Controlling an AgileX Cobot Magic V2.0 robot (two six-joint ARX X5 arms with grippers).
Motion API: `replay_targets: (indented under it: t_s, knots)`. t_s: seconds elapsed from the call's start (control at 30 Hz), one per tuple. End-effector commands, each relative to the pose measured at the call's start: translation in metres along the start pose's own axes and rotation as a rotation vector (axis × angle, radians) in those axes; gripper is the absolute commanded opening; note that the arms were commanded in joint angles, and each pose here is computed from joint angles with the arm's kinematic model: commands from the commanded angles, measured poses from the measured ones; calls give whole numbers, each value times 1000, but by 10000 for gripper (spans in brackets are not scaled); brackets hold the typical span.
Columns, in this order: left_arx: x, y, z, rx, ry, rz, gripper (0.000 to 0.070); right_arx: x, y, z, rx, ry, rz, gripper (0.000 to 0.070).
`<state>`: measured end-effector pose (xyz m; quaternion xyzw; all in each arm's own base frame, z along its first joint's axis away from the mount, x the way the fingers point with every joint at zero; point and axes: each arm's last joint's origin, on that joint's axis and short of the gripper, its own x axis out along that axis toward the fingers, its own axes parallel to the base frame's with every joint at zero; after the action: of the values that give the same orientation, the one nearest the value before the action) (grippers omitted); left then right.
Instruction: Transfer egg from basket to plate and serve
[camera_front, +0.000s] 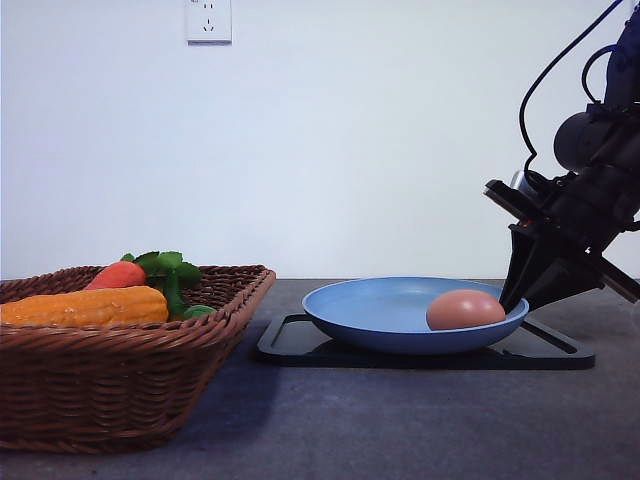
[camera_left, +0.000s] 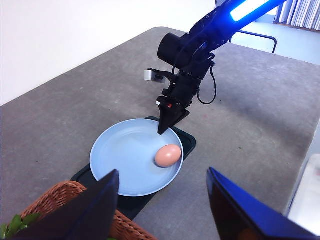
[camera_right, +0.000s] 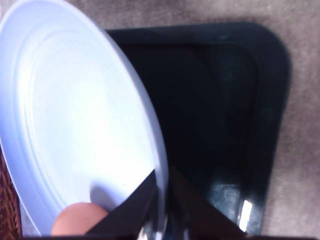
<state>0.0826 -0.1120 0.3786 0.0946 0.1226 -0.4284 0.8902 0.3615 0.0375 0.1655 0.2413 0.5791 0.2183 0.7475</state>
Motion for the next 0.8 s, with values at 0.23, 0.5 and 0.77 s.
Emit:
replay_targets:
  t_s: [0.23, 0.5, 0.77]
  knots:
    - [-1, -1, 5, -14, -18, 0, 359, 3, -2, 5, 17, -2, -14, 117]
    - [-1, -1, 5, -16, -17, 0, 359, -4, -2, 10, 8, -25, -10, 188]
    - [-1, 0, 7, -17, -35, 1, 358, -53, 0, 25, -2, -90, -26, 188]
